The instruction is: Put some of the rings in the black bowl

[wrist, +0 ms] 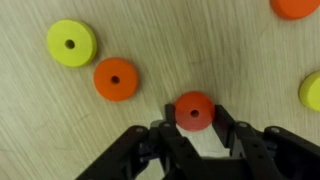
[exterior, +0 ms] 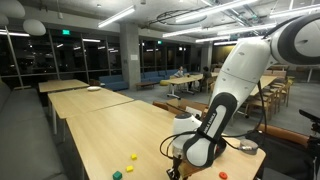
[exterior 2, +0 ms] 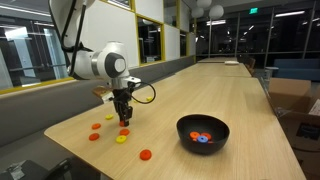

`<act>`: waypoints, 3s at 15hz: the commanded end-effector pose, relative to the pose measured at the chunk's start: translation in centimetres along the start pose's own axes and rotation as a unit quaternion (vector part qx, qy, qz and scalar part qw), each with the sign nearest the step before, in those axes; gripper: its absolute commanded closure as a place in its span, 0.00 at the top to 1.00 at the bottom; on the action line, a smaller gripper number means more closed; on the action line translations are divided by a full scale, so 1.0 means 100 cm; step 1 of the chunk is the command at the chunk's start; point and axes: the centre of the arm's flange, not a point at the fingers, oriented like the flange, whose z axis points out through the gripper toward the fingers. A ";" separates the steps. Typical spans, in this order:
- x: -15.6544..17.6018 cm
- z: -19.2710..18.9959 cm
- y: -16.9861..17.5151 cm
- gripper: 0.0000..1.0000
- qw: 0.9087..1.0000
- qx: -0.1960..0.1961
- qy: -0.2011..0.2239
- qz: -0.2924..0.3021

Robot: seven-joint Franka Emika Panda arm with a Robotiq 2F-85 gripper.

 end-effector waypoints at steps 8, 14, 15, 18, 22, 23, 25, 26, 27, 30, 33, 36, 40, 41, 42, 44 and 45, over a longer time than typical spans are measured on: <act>0.074 -0.097 0.139 0.24 0.992 -0.006 0.056 0.112; 0.087 -0.110 0.217 0.24 0.979 -0.021 0.075 0.189; 0.087 -0.108 0.226 0.24 0.976 -0.023 0.075 0.203; 0.087 -0.102 0.249 0.24 0.968 -0.026 0.073 0.240; 0.091 -0.096 0.273 0.24 0.957 -0.026 0.066 0.282; 0.092 -0.094 0.277 0.55 0.956 -0.023 0.063 0.286; 0.096 -0.092 0.279 0.76 0.956 -0.021 0.058 0.288; 0.098 -0.092 0.276 0.82 0.958 -0.020 0.054 0.282; 0.098 -0.092 0.271 0.91 0.959 -0.018 0.054 0.277; 0.098 -0.092 0.243 1.00 0.970 -0.011 0.047 0.236; 0.094 -0.093 0.204 1.00 0.985 0.002 0.037 0.168; 0.085 -0.090 0.156 1.00 0.995 0.016 0.023 0.094; 0.068 -0.081 0.093 1.00 1.000 0.020 0.003 0.014; 0.063 -0.078 0.078 1.00 1.000 0.018 -0.003 -0.001; 0.058 -0.074 0.063 1.00 1.000 0.016 -0.006 -0.013; 0.048 -0.064 0.034 1.00 0.999 0.009 -0.015 -0.036; 0.045 -0.059 0.019 1.00 0.999 0.007 -0.018 -0.046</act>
